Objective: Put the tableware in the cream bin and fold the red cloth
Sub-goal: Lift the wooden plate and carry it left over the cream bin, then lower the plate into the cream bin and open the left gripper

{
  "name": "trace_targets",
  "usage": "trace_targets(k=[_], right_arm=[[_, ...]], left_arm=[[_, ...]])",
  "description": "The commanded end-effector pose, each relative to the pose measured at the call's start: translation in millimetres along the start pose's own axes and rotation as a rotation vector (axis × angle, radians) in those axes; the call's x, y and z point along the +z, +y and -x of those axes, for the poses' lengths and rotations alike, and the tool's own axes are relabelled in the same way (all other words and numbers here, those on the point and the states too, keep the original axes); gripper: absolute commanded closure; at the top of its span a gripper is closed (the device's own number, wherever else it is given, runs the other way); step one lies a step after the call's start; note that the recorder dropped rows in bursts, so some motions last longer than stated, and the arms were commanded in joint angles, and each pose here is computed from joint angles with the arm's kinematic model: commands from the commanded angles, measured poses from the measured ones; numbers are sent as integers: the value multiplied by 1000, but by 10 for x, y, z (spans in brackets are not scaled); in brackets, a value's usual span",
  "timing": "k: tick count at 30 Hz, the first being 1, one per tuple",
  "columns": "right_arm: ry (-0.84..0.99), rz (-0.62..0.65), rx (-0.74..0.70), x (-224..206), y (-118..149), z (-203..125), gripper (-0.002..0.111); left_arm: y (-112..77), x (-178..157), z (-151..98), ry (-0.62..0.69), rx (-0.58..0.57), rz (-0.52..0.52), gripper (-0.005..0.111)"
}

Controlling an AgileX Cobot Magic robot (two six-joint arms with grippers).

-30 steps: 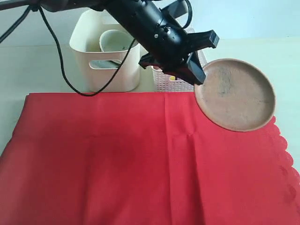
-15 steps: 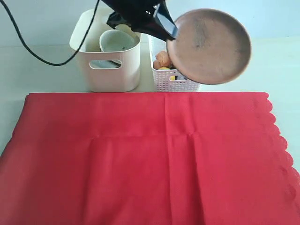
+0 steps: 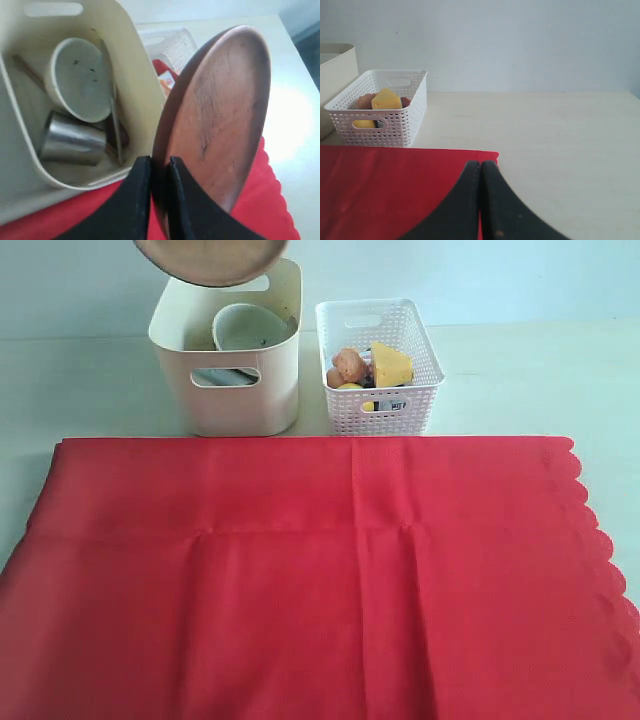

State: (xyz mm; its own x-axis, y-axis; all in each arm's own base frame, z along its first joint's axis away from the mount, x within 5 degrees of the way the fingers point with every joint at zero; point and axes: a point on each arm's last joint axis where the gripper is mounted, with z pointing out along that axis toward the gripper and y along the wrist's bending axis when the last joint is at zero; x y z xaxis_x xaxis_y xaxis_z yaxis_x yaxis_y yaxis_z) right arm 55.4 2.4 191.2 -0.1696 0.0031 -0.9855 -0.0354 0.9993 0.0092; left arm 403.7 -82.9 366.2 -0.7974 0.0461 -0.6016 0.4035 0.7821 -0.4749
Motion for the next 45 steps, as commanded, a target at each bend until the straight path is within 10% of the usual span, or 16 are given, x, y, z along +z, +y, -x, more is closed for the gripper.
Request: trace_targets(k=[1,23,32,45], right_arm=[[-14,-3,1,-1,-2,-1,108],[-14,-3,1,-1,-2,-1,108],[-14,-3,1,-1,-2,-1,108],[-14,-3,1,-1,-2,-1,108]], left_arm=[[142,-134,95,-109,8,40,107],[935,858,-60,-47,-94,104,107],[860,1214,-165,4,-60,83,106],[804,1258,-148,-16,-24,95,62]])
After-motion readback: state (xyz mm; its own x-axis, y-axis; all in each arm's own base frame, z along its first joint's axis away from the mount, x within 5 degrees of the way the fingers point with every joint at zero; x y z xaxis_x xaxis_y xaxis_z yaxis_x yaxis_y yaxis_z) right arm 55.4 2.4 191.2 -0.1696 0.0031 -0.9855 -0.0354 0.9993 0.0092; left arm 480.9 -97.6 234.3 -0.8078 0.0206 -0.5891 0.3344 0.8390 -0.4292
